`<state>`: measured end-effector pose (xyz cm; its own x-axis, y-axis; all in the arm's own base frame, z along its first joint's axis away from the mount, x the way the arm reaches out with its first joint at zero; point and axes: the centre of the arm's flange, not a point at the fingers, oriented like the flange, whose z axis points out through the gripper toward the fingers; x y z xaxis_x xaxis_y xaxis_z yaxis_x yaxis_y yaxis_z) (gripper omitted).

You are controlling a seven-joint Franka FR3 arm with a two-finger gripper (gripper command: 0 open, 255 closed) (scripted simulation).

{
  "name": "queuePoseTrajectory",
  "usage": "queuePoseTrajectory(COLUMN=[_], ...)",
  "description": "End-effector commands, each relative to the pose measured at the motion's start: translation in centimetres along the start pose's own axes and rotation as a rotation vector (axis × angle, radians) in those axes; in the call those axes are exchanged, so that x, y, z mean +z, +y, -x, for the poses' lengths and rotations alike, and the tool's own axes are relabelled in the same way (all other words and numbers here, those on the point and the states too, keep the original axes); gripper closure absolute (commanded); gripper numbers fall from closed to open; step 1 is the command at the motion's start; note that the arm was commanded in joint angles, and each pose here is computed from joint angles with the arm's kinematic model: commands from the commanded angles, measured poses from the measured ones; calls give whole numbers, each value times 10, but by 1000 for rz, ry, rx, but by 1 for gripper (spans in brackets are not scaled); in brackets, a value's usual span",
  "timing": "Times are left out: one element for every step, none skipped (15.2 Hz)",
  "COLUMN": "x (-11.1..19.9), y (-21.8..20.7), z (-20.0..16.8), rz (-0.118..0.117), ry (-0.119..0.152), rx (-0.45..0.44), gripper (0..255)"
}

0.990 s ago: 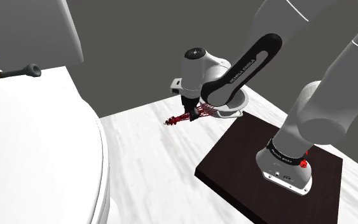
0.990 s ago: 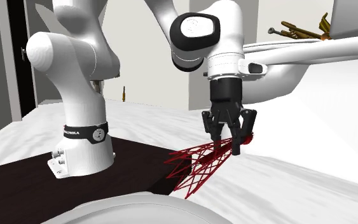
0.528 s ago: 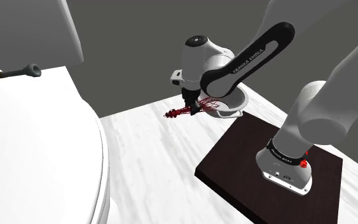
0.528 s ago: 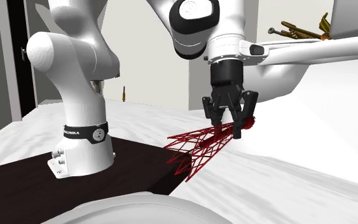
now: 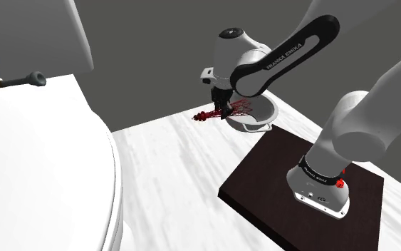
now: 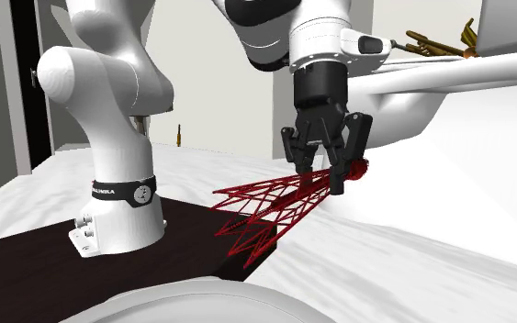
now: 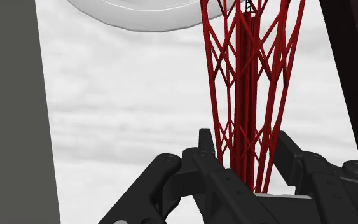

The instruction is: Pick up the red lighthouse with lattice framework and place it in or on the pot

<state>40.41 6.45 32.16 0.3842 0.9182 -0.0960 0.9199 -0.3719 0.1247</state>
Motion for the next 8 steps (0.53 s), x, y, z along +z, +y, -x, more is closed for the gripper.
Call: queuePoseTrajectory(x=[3, 5, 7, 8, 10, 11, 13, 14], y=[7, 12, 17, 22, 27, 32, 36, 41], z=[24, 37, 49, 61, 73, 85, 98, 110], rz=[0, 0, 0, 0, 0, 0, 0, 0], ry=[0, 0, 0, 0, 0, 0, 0, 0], rx=[-2, -2, -2, -2, -2, -2, -2, -2], gripper=[255, 255, 255, 255, 255, 255, 255, 255])
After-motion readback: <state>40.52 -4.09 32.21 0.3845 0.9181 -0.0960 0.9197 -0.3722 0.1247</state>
